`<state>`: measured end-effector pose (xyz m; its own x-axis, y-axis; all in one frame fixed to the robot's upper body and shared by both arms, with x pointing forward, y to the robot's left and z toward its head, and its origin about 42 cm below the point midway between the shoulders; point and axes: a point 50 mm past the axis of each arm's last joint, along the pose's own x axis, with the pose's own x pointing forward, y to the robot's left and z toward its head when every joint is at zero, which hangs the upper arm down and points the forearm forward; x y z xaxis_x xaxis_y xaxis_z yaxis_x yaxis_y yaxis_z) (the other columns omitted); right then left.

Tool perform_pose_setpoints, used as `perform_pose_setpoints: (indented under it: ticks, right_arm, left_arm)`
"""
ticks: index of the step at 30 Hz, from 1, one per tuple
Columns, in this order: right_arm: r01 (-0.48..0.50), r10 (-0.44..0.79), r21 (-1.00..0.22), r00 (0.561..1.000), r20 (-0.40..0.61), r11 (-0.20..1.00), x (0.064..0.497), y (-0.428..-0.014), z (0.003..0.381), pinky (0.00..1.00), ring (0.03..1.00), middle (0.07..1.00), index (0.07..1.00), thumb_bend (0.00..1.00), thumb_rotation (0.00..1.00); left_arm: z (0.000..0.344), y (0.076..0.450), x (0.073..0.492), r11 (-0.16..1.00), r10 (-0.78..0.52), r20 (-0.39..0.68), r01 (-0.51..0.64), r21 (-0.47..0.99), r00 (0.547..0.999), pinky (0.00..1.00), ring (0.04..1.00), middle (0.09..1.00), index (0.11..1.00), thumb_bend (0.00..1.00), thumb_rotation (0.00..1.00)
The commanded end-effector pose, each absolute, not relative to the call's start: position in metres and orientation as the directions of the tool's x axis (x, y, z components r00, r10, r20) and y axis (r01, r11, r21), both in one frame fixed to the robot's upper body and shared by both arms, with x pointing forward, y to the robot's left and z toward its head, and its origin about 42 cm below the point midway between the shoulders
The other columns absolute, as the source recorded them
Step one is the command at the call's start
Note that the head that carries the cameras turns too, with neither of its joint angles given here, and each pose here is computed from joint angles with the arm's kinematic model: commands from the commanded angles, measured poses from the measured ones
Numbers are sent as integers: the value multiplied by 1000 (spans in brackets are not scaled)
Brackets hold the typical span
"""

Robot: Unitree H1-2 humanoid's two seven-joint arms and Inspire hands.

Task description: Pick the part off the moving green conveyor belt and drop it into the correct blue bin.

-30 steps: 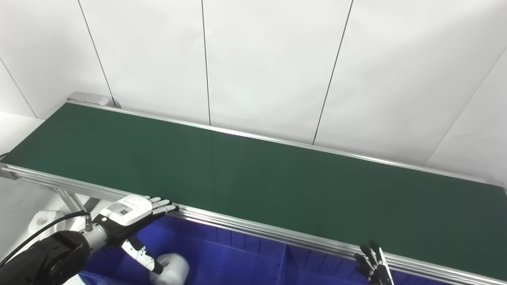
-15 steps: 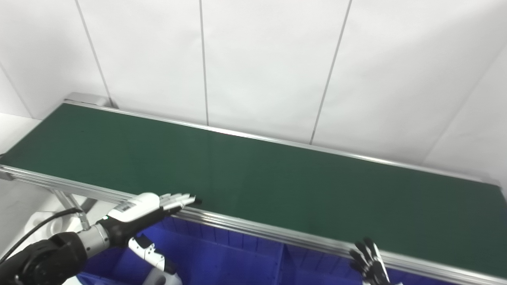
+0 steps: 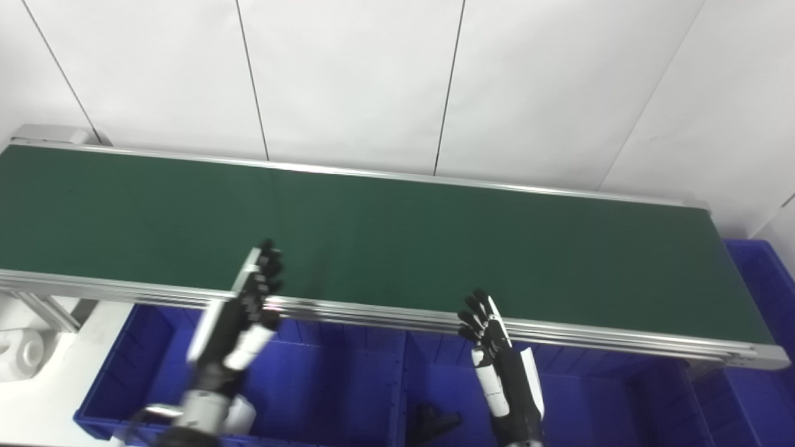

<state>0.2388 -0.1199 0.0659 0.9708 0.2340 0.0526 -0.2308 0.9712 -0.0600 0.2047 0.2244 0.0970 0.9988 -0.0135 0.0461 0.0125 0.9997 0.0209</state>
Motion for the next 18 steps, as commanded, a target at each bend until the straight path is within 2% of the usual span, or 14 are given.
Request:
perform_pose_setpoints:
  ticks: [1,5,9,12,15,18]
  right_arm:
    - [-207,210,-37,972,108,978,247,-115,84,868,895,939,983,821,961]
    - [-190,193,-34,975,114,981,246,-123,85,875,906,947,988,810,969]
    - [-180,184,-42,977,110,983,241,-130,81,871,900,942,981,811,967]
    - [-173,177,-50,979,104,984,238,-134,79,859,892,934,975,802,960]
    - [-166,170,-49,980,102,985,234,-138,79,861,892,938,977,794,954]
    - [-163,167,-51,981,99,985,232,-141,81,865,894,936,978,792,953]
  left_arm:
    - [104,214,214,998,-61,112,59,27,992,965,988,999,1000,911,843]
    - [102,204,214,990,-138,121,132,55,983,974,995,1000,1000,917,821]
    - [110,199,208,994,-105,117,103,18,988,981,1000,1000,1000,935,829]
    - [127,194,200,998,-69,117,70,-7,991,979,997,1000,1000,797,830]
    - [149,187,188,997,-58,119,63,-34,991,996,1000,1000,1000,743,839]
    - [141,191,179,998,-59,140,56,21,988,975,998,1000,1000,754,870]
